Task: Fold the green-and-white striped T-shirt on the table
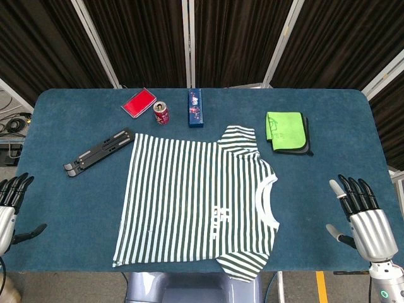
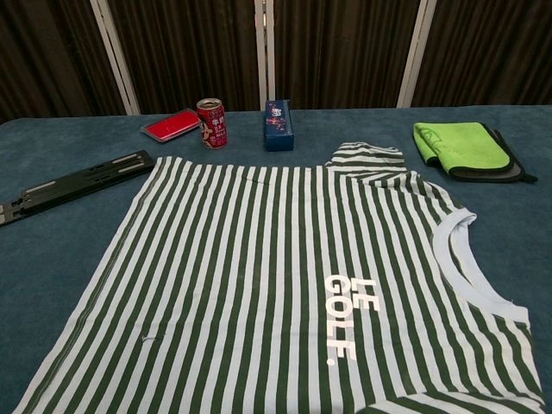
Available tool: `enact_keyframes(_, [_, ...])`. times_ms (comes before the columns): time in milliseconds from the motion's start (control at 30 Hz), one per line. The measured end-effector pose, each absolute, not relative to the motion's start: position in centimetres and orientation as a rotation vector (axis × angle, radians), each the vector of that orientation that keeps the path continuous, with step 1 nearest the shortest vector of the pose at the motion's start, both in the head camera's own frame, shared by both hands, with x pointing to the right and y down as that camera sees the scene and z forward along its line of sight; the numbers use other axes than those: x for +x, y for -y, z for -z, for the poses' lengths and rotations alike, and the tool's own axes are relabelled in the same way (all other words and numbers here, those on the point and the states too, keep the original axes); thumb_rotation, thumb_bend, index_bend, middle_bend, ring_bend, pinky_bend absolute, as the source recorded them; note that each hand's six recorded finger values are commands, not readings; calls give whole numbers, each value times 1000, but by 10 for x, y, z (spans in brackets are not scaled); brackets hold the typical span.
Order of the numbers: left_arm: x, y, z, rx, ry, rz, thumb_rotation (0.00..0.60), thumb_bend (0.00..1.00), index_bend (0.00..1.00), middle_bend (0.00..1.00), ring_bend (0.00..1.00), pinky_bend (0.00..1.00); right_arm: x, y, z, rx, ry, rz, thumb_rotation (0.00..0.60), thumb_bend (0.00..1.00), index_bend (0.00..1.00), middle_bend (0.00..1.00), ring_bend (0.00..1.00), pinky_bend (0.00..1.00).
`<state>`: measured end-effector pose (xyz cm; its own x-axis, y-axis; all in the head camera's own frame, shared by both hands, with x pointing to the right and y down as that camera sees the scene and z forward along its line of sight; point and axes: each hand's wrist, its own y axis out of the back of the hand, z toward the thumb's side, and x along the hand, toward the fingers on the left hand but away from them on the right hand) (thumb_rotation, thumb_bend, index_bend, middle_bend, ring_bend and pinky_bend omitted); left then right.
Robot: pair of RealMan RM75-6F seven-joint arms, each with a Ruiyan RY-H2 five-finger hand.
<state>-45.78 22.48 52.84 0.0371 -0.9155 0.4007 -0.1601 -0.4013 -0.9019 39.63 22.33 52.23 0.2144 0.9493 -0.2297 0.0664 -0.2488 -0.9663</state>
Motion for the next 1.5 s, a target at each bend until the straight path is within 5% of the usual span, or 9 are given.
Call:
enact_keyframes(433, [-457,-220,-531,-1634,-1096,1438,600,0,0,0,0,0,382,-234,-550,-1667,818,-1169,600,0,83,0,0,0])
enact_keyframes(900, [-459,-218,-544,-1613,-1065,1494,600,0,0,0,0,0,331,-302,-628,-1950,204,-782,600,0,418,114,0,0])
enact_keyframes(1500, [-461,-219,-547,-1611,-1058,1505,600,0,0,0,0,0,287,-301,-655,-1864,141,-495,600,0,452,163,0,0])
